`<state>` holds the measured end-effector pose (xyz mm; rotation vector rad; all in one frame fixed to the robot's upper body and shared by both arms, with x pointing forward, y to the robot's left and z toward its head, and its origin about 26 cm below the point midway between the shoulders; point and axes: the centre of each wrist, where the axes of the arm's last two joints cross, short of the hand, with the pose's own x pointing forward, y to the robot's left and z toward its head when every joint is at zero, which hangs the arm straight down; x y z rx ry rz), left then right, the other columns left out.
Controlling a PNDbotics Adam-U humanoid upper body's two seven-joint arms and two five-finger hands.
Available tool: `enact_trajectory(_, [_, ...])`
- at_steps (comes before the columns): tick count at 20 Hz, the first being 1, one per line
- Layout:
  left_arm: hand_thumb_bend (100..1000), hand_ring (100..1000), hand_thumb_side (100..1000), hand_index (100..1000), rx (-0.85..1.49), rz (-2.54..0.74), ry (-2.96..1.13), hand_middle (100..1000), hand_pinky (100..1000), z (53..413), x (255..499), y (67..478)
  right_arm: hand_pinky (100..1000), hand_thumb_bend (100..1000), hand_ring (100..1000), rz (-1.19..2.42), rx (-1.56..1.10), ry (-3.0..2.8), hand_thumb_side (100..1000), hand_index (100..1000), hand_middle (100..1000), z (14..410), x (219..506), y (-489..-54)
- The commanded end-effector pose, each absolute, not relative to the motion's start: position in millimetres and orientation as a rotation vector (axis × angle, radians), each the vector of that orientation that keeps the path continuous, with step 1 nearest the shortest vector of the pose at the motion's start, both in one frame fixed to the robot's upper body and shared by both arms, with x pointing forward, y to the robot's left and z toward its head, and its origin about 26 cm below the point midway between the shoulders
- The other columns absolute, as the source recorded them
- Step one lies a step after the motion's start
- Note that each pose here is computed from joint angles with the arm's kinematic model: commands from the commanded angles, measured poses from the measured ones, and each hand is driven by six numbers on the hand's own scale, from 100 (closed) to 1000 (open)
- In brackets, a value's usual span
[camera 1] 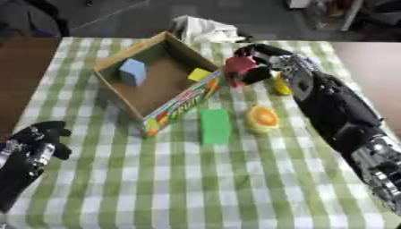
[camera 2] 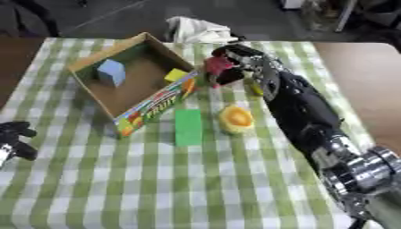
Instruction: Pick up objects on the table and place them in the box.
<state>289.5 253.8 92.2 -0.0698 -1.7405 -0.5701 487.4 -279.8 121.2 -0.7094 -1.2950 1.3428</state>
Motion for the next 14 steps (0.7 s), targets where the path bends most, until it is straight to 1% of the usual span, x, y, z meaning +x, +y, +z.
enact_trajectory(1, [102,546,579,787,-0.054,-0.577,-1.762,656,581,99.0,289.4,256.3,757,269,899,1.348,-0.765,-1.302,334,918,859,126.5,489.2,-277.8])
enact_trajectory(2, [102,546,579,787,-0.055,-0.576,-1.761,656,581,99.0,289.5,256.3,754,261,891,1.345,-0.78,-1.308,309,912,852,125.8,489.1,-277.0])
enact_trajectory(3, [103,546,579,787,-0.055,-0.576,-1.761,655,581,98.9,289.5,256.2,740,231,870,1.342,-0.795,-1.315,233,898,837,125.3,489.0,-276.3])
enact_trajectory(5, [100,546,580,787,-0.054,-0.575,-1.759,655,581,98.8,289.5,256.3,721,207,845,1.329,-0.823,-1.332,164,872,817,124.2,488.7,-275.1])
enact_trajectory(6, [100,546,580,787,-0.054,-0.574,-1.759,655,581,98.8,289.5,256.3,716,203,840,1.321,-0.838,-1.342,148,866,813,123.5,488.6,-274.5])
enact_trajectory(7, [100,546,580,787,-0.053,-0.573,-1.759,655,581,98.9,289.5,256.3,698,186,817,1.311,-0.852,-1.353,101,838,788,123.1,488.5,-273.8])
enact_trajectory(11, [100,545,580,787,-0.051,-0.571,-1.758,654,581,98.9,289.6,256.4,664,155,764,1.276,-0.901,-1.404,100,760,716,121.3,488.1,-270.7])
enact_trajectory(14, [100,545,580,787,-0.05,-0.571,-1.757,654,581,98.9,289.6,256.4,658,139,755,1.259,-0.925,-1.452,100,746,705,125.9,488.3,-269.2])
